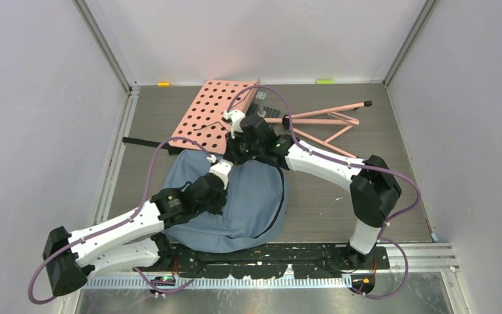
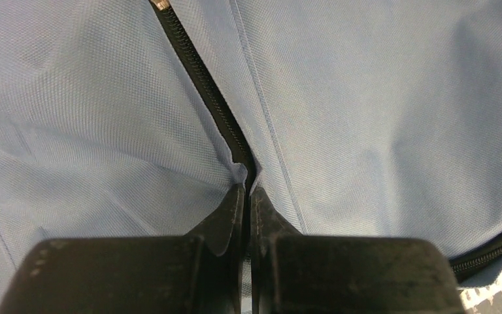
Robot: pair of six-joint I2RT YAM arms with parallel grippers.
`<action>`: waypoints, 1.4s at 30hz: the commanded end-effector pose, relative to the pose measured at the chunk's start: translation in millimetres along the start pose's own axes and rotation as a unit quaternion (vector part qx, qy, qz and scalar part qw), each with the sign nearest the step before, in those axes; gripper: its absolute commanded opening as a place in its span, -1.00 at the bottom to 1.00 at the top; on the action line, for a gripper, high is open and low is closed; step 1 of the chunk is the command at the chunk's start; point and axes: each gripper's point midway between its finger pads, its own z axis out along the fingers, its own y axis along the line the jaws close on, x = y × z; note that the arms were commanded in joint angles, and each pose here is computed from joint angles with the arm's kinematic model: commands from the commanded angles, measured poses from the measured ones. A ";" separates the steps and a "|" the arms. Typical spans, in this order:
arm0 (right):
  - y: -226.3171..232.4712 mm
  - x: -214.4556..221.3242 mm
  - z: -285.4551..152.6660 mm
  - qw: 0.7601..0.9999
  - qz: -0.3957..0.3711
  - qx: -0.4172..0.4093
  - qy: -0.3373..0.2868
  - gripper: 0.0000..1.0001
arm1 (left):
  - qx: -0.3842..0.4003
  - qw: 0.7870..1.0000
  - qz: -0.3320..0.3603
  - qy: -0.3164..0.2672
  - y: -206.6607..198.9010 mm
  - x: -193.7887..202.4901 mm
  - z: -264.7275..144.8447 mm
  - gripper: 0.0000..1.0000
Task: Pack the student bag
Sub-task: Zip the student bag at the center of the board.
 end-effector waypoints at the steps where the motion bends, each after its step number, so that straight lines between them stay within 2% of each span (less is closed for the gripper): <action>1: -17.5 -70.6 -4.1 0.993 -0.043 0.052 -0.096 -0.99 | 0.042 0.996 0.000 0.083 -13.4 38.1 -3.1 -1.00; 13: -66.5 -62.2 21.2 0.992 -0.043 0.099 -0.059 -0.99 | 0.046 0.996 -0.027 0.073 -14.4 37.4 -7.6 -1.00; 21: -46.5 -71.5 9.0 0.996 -0.034 0.055 -0.061 -0.99 | 0.041 0.997 -0.030 0.061 -12.6 31.9 -9.5 -0.98; 22: -43.4 -73.2 6.2 0.996 -0.035 0.050 -0.061 -0.86 | 0.041 0.997 -0.030 0.056 -12.8 28.7 -10.3 -0.76; 23: -36.6 -76.6 0.1 0.997 -0.034 0.037 -0.064 -0.74 | 0.038 0.998 -0.029 0.051 -12.5 24.5 -11.0 -0.46; 24: -34.0 -75.4 -2.5 0.997 -0.034 0.032 -0.063 -0.50 | 0.034 0.998 -0.028 0.047 -11.6 20.7 -11.8 -0.14; 25: -26.1 -79.2 -10.0 0.997 -0.034 0.018 -0.068 -0.36 | 0.031 0.998 -0.026 0.042 -11.5 15.9 -12.7 0.16; 26: -23.2 -77.5 -12.6 0.997 -0.033 0.012 -0.066 -0.14 | 0.030 0.999 -0.023 0.037 -12.4 10.1 -13.7 0.37; 27: -17.2 -79.2 -19.8 0.997 -0.031 0.003 -0.067 -0.01 | 0.030 0.999 -0.020 0.033 -13.7 4.5 -14.3 0.51; 28: -14.7 -78.5 -24.1 0.998 -0.029 -0.001 -0.064 0.03 | 0.031 0.999 -0.017 0.027 -15.6 -2.7 -15.9 0.62; 33: -12.5 -83.1 -57.8 0.997 -0.014 0.022 -0.075 0.22 | 0.031 0.999 -0.012 -0.002 -15.4 -37.3 -22.0 0.93; 37: -30.9 -77.1 -81.3 0.995 0.007 0.072 -0.068 0.28 | 0.035 0.999 -0.036 -0.015 0.6 -59.5 -18.1 0.99; 42: -74.8 -62.7 -114.9 0.985 0.060 0.151 -0.066 0.34 | -0.013 0.997 -0.076 -0.023 50.0 -76.4 -11.0 0.99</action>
